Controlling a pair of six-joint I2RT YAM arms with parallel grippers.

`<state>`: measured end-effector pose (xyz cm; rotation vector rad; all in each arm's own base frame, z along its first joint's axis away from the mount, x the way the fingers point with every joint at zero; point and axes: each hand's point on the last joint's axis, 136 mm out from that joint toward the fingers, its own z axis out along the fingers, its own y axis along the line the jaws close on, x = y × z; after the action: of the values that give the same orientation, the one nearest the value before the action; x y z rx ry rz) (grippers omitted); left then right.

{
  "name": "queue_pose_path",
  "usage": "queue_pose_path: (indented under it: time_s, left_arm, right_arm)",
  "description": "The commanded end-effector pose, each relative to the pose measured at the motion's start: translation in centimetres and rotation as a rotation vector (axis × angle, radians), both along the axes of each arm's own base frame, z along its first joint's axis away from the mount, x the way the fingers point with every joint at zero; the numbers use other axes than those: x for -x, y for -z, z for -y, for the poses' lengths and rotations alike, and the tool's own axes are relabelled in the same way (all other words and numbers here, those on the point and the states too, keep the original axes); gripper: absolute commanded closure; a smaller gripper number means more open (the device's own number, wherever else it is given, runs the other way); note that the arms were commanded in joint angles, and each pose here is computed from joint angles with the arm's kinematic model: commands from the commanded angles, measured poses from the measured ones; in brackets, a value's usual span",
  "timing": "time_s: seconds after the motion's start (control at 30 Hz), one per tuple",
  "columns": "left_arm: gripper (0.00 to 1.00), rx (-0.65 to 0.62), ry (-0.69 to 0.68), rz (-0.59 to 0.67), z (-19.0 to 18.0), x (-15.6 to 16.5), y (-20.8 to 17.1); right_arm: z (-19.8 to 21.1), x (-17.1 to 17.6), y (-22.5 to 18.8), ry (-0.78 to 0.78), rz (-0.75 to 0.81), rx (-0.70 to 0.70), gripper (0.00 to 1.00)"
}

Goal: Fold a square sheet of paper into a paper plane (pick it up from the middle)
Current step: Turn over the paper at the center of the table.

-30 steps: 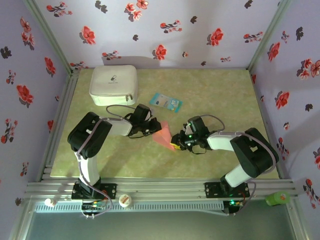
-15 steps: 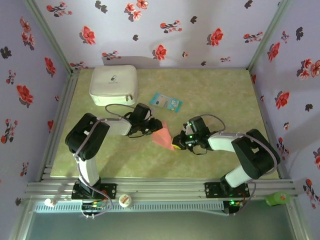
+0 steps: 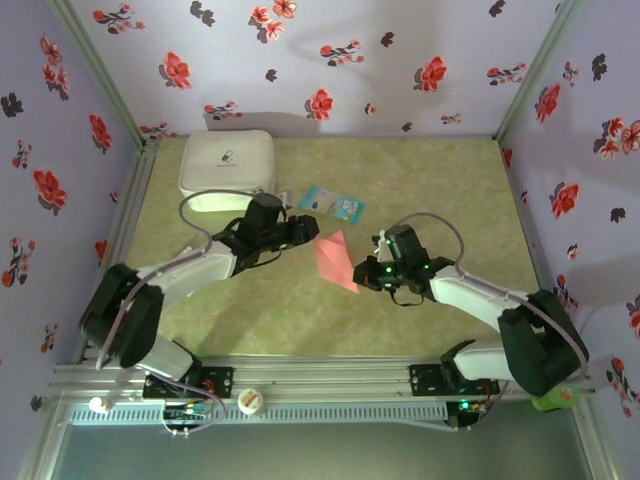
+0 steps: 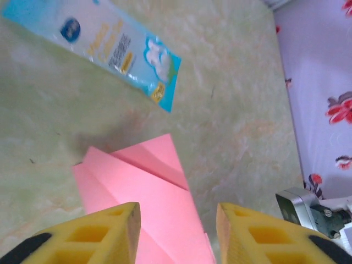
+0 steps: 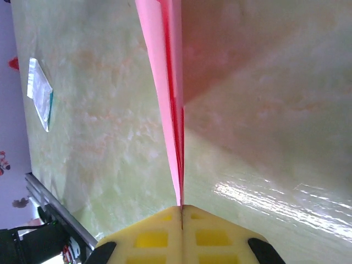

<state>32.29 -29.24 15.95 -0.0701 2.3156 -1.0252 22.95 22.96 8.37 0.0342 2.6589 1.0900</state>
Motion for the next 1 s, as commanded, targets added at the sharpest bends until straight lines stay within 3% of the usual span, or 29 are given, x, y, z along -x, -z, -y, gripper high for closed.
queue_pose_path:
  time_s: [0.0, 0.17, 0.27, 0.33, 0.6, 0.77, 0.97]
  left_arm:
    - [0.52, -0.090, -0.050, 0.089, -2.2, 0.0, -0.4]
    - [0.43, -0.176, -0.048, 0.145, -4.4, 0.3, -1.4]
    - [0.24, -0.217, -0.065, 0.171, -6.0, 0.4, -2.0]
    - [0.02, -0.239, -0.089, 0.199, -7.1, 0.4, -2.3]
    - [0.00, -0.334, -0.183, 0.135, -11.3, 1.1, -1.1]
    - [0.00, -0.245, -0.209, 0.154, -11.8, 1.4, -1.1]
    - [0.00, -0.264, -0.274, 0.115, -12.9, 1.4, -0.5]
  right_arm:
    - [2.1, -0.6, -1.1, -0.009, 0.114, 0.135, 0.97]
    - [4.1, -1.2, -3.9, -0.009, 0.276, 0.263, 0.99]
    - [5.9, -1.7, -5.0, 0.022, 0.346, 0.367, 0.99]
    - [6.9, -1.9, -5.4, 0.026, 0.373, 0.431, 0.99]
    - [8.6, -1.5, -6.1, -0.001, 0.397, 0.639, 0.99]
    - [10.3, -1.7, -5.9, -0.011, 0.363, 0.905, 0.99]
    - [9.7, -2.5, -6.5, -0.044, 0.455, 1.147, 1.00]
